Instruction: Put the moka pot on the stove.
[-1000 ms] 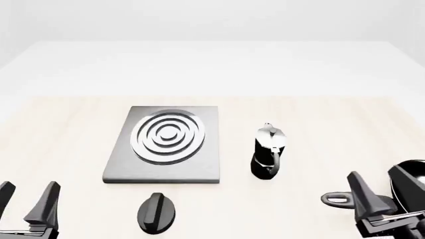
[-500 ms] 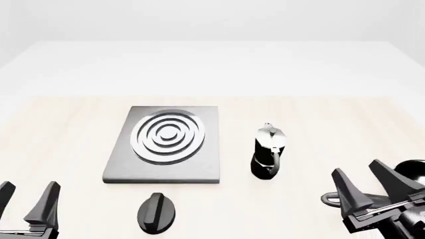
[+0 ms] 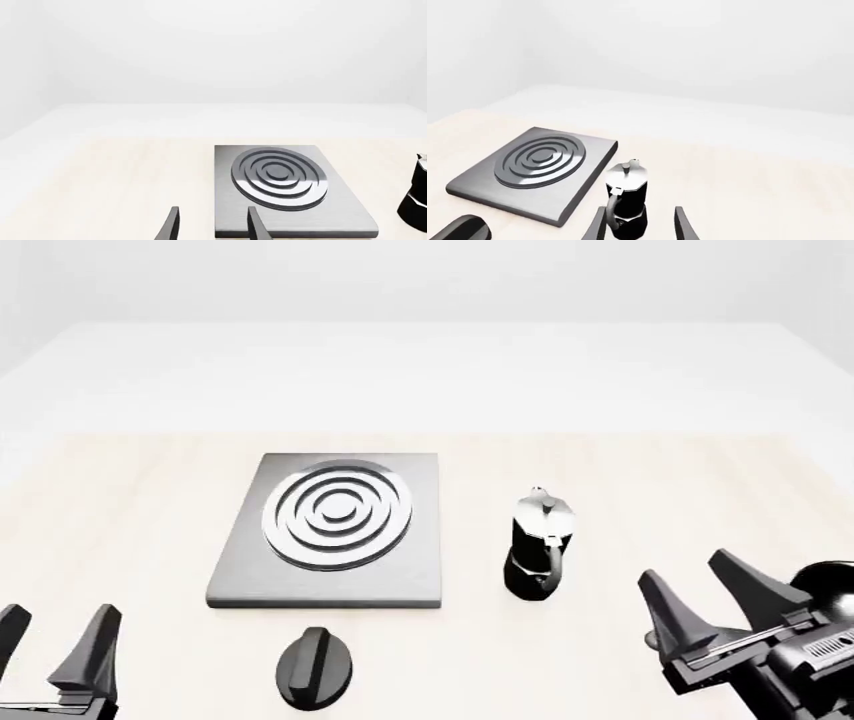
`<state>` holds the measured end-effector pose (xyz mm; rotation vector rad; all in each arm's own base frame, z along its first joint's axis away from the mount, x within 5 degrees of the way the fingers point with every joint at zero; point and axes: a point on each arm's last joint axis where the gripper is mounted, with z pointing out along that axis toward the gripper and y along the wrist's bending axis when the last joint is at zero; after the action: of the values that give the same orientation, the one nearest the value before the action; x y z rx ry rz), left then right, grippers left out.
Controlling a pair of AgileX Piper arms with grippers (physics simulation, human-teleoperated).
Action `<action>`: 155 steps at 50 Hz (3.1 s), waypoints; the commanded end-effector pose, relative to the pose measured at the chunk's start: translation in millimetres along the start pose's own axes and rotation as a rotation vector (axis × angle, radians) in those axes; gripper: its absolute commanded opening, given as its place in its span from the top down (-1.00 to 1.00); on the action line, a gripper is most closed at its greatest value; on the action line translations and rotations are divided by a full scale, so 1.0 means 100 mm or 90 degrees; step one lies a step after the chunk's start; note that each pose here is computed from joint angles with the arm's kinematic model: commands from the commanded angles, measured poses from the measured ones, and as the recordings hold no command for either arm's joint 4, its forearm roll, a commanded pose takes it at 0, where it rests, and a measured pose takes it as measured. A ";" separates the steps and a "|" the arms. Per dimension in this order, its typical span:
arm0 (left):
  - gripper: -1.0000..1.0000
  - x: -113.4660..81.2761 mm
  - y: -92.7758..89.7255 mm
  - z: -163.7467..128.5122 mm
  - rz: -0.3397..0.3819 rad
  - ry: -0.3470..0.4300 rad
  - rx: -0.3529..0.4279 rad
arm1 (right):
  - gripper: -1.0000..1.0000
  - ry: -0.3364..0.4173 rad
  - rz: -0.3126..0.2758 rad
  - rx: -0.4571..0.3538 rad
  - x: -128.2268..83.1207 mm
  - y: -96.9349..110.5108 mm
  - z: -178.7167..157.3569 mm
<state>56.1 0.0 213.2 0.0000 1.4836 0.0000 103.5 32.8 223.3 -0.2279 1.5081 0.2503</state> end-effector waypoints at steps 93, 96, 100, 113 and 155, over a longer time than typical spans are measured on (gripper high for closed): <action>-1.00 0.00 0.00 0.00 0.000 0.000 0.000 | -1.00 0.085 0.034 -0.053 0.62 0.17 0.84; -1.00 0.00 0.00 0.00 0.000 0.000 0.000 | -1.00 0.087 0.035 -0.053 0.64 0.17 0.86; -1.00 0.00 0.00 0.00 0.000 0.000 0.000 | -1.00 0.088 0.037 -0.053 0.65 0.17 0.89; -1.00 0.00 0.00 0.00 0.000 0.000 0.000 | -1.00 0.106 0.044 -0.061 0.71 0.21 0.95; -1.00 0.00 0.00 0.00 0.000 0.000 0.000 | -1.00 0.170 0.054 -0.071 0.99 0.28 1.17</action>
<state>56.1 0.0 213.2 0.0000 1.4836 0.0000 205.9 93.2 137.9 -0.2882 1.7477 0.3801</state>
